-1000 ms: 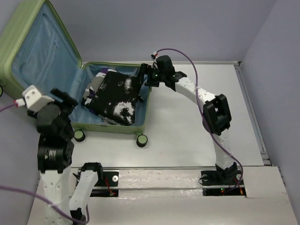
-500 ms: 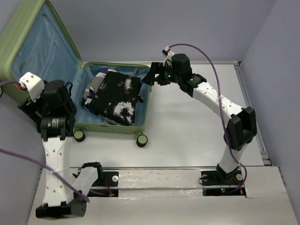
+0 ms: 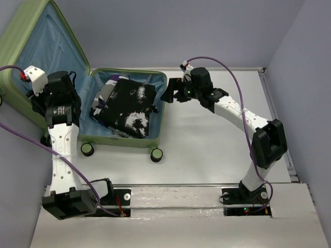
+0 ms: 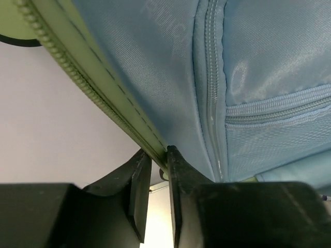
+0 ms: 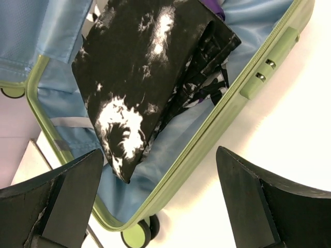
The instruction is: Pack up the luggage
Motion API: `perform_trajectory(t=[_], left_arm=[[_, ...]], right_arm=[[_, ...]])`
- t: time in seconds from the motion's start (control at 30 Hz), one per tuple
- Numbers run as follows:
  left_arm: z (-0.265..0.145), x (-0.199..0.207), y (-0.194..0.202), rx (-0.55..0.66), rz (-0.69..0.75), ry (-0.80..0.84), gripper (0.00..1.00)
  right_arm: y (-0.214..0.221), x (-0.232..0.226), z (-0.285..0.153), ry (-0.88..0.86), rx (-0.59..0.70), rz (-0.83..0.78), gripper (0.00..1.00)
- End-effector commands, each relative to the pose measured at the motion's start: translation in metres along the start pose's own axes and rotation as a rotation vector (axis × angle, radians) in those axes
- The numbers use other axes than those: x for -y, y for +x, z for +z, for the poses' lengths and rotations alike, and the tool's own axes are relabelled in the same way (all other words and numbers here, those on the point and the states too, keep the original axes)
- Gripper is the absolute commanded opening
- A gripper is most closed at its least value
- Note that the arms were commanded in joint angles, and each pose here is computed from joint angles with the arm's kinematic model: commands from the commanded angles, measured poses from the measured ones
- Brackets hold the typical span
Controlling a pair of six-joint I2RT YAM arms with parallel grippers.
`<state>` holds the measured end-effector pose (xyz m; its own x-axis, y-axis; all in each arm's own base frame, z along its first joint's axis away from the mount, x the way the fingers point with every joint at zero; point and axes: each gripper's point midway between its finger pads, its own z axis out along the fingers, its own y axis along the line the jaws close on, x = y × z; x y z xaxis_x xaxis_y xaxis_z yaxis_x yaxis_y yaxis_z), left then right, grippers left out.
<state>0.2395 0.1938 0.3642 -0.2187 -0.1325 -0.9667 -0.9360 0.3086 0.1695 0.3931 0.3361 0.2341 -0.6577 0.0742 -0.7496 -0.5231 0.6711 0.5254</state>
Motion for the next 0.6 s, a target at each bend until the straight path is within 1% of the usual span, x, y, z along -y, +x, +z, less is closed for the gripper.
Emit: perform_trajectory(t=[0.0, 0.03, 0.07, 0.13, 0.27, 0.33, 0.37, 0.4, 0.43, 0.47, 0.5, 0.53, 0.57], left_arm=[[0.004, -0.003, -0.020, 0.033, -0.079, -0.019, 0.23], [0.005, 0.000, -0.020, 0.035, -0.075, -0.010, 0.17], [0.005, 0.003, -0.019, 0.034, -0.075, 0.001, 0.06], [0.002, 0.011, -0.020, 0.029, -0.087, 0.061, 0.06], [-0.003, 0.013, -0.021, 0.044, -0.091, 0.084, 0.06], [-0.023, 0.032, -0.023, 0.064, -0.085, 0.176, 0.06], [-0.033, 0.042, -0.013, 0.074, -0.052, 0.210, 0.06], [-0.049, 0.056, -0.011, 0.095, -0.033, 0.280, 0.06], [-0.086, 0.079, -0.013, 0.142, -0.021, 0.427, 0.06], [-0.103, 0.089, -0.008, 0.162, -0.001, 0.495, 0.06], [-0.115, 0.096, 0.008, 0.178, 0.062, 0.526, 0.06], [-0.130, 0.101, 0.012, 0.197, 0.084, 0.571, 0.06], [-0.157, 0.107, 0.016, 0.223, 0.101, 0.663, 0.06]], right_arm=[[-0.032, 0.003, -0.017, -0.011, 0.102, -0.028, 0.94], [-0.033, 0.006, -0.017, -0.009, 0.102, -0.020, 0.94], [-0.034, 0.010, -0.019, -0.008, 0.104, -0.010, 0.94], [-0.035, 0.013, -0.021, -0.011, 0.107, -0.001, 0.93], [-0.040, 0.022, -0.026, 0.004, 0.119, 0.010, 0.93], [-0.043, 0.025, -0.029, 0.012, 0.128, 0.021, 0.93], [-0.043, 0.025, -0.030, 0.013, 0.130, 0.019, 0.93], [-0.043, 0.025, -0.030, 0.016, 0.132, 0.022, 0.93], [-0.042, 0.026, -0.031, 0.018, 0.131, 0.024, 0.93], [-0.041, 0.026, -0.031, 0.020, 0.131, 0.030, 0.93], [-0.039, 0.027, -0.030, 0.023, 0.126, 0.037, 0.93], [-0.037, 0.029, -0.030, 0.029, 0.123, 0.041, 0.93], [-0.034, 0.032, -0.029, 0.039, 0.118, 0.045, 0.93]])
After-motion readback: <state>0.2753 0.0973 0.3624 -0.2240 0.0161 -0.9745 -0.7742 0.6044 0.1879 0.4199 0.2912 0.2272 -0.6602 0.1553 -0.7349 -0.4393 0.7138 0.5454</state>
